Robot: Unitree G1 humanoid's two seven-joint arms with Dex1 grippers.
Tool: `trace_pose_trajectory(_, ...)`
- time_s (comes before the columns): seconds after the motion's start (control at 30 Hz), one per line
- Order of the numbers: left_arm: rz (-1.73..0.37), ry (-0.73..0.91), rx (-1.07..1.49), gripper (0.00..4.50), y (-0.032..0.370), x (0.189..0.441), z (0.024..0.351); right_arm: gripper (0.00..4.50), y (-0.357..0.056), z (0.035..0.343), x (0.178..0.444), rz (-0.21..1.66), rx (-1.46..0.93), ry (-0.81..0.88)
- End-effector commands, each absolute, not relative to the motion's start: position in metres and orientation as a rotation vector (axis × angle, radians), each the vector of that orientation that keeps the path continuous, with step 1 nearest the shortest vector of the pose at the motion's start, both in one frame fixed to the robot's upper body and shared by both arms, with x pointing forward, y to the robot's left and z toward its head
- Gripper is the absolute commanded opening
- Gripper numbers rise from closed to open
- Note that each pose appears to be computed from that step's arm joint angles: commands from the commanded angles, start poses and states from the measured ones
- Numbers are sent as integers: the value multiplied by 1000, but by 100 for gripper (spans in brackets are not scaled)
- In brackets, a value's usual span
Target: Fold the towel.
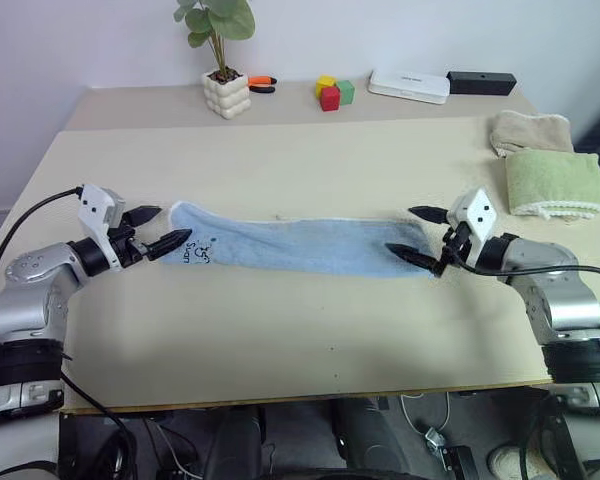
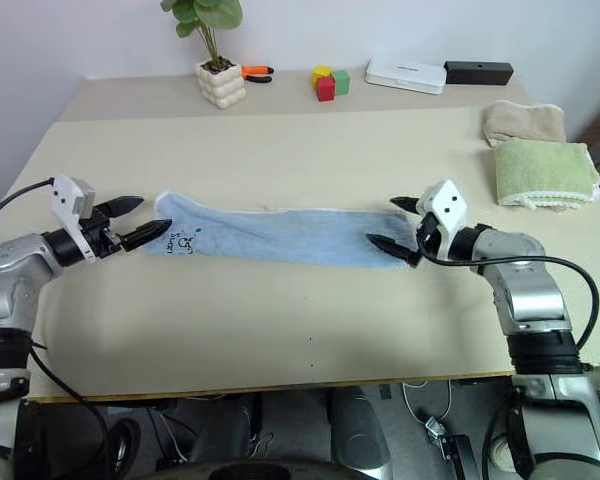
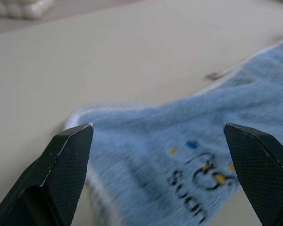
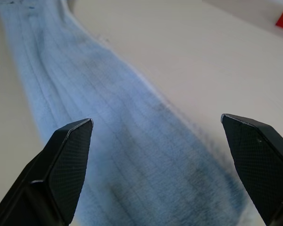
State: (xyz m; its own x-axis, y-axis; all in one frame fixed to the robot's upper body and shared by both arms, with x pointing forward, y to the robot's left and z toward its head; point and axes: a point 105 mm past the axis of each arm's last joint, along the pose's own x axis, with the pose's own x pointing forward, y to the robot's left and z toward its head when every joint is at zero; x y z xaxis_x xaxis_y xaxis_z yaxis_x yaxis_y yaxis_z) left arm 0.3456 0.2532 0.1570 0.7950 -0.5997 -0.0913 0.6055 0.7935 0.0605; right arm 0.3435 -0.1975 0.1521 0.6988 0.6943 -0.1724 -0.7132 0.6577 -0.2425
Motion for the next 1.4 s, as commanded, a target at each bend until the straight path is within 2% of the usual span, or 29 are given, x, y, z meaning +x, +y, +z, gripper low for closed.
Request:
trace_pose_trajectory(0.03, -600, -40, -17, 450, 251, 349, 185, 445, -198, 181, 353, 652, -150, -56)
trace_pose_trajectory(0.17, -621, -49, -62, 450, 232, 345, 186, 445, -179, 181, 339, 659, -37, -86)
trace_pose_trajectory(0.4, -697, 8, -49, 450, 220, 337, 179, 445, -187, 170, 310, 752, -158, 6)
trace_pose_trajectory(0.53, -712, 18, -42, 450, 217, 334, 177, 445, -207, 158, 300, 672, -104, 55)
trace_pose_trajectory(0.7, -723, 58, -38, 450, 219, 325, 165, 445, -230, 135, 269, 590, -21, 150)
trace_pose_trajectory(0.83, -765, 73, -64, 450, 213, 320, 163, 445, -241, 125, 261, 485, 59, 185)
trace_pose_trajectory(0.9, -801, 74, -49, 450, 207, 317, 162, 445, -238, 125, 260, 468, 83, 177)
trace_pose_trajectory(0.97, -828, 59, -31, 450, 204, 316, 163, 445, -242, 140, 270, 404, 62, 90)
trace_pose_trajectory(1.07, -799, 25, -6, 450, 205, 325, 170, 445, -242, 160, 285, 369, -21, 3)
trace_pose_trajectory(1.13, -746, -7, -46, 450, 202, 340, 180, 445, -224, 172, 300, 389, -26, -47)
trace_pose_trajectory(1.17, -724, -20, -80, 426, 198, 347, 184, 448, -211, 176, 307, 415, -28, -62)
trace_pose_trajectory(1.23, -695, -21, -77, 364, 187, 355, 185, 392, -185, 178, 317, 465, -52, -79)
trace_pose_trajectory(1.27, -674, -26, -43, 312, 183, 359, 184, 358, -171, 177, 321, 488, -79, -89)
trace_pose_trajectory(1.4, -589, -67, -46, 103, 170, 375, 185, 153, -140, 166, 344, 434, -37, -85)
